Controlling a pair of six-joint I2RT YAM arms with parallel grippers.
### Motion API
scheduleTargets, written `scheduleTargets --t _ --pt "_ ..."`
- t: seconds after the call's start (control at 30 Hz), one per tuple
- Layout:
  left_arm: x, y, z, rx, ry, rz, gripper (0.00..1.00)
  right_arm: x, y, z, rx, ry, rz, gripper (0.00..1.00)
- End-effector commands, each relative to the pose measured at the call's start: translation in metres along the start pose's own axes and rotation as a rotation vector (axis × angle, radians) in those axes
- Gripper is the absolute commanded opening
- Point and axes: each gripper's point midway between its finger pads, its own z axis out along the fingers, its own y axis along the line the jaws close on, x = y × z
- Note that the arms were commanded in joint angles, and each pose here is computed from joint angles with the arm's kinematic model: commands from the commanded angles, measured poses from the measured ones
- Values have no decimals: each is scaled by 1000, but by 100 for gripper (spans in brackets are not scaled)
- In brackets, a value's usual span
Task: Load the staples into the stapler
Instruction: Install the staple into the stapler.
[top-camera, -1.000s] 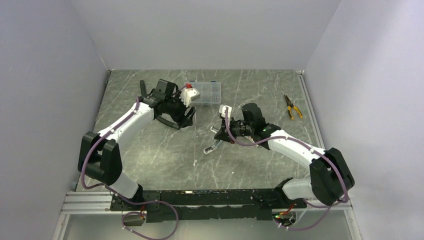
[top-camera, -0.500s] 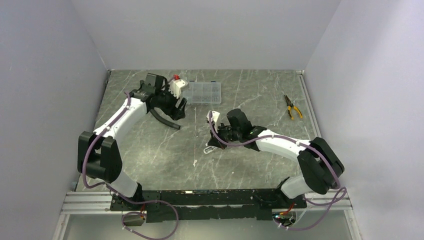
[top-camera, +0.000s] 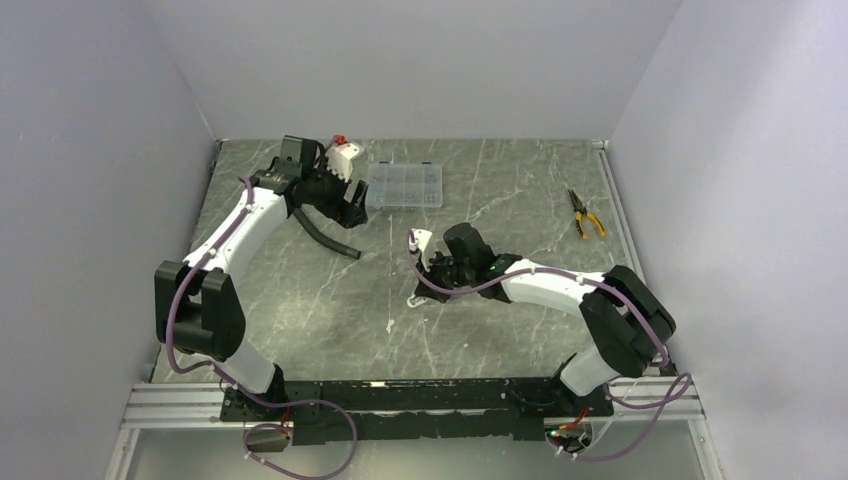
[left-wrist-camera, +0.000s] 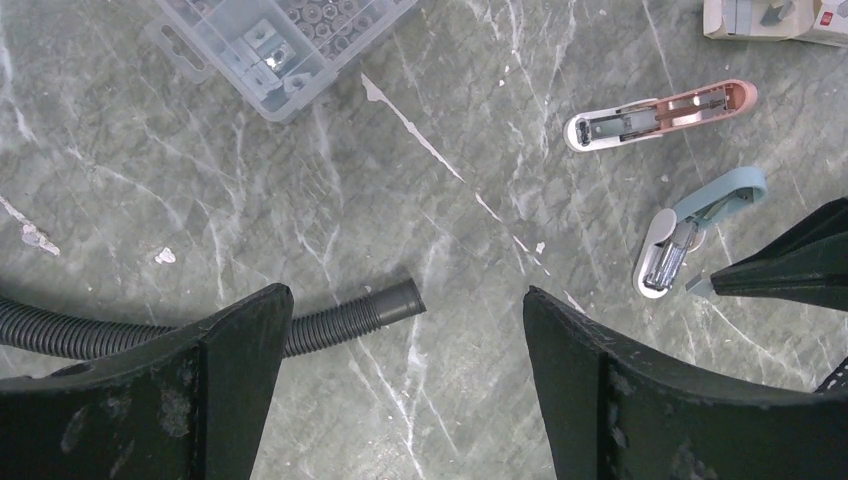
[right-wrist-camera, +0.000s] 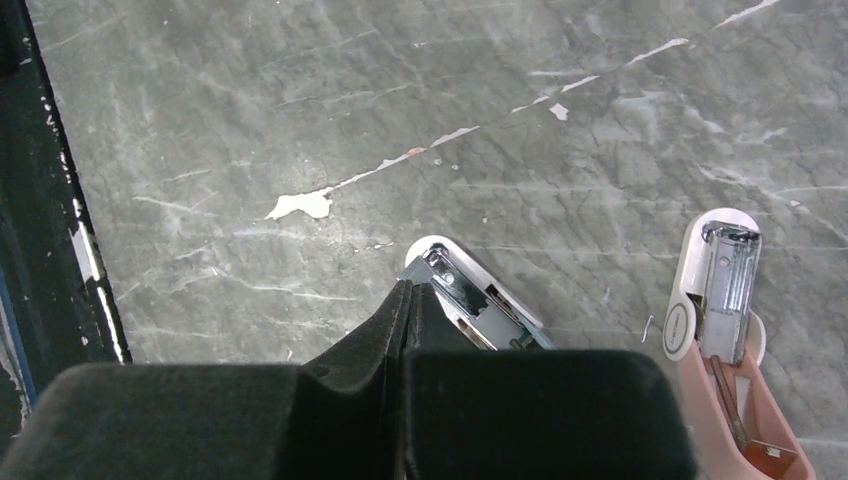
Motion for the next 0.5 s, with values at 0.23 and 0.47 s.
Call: scheduleTargets --t 0.23,0.47 --pt "-21 -1 -1 9 -60 -63 91 -12 -5 11 36 -5 -17 0" --pt "-25 -2 -3 8 -73 -74 92 -8 -7 14 45 14 -5 0"
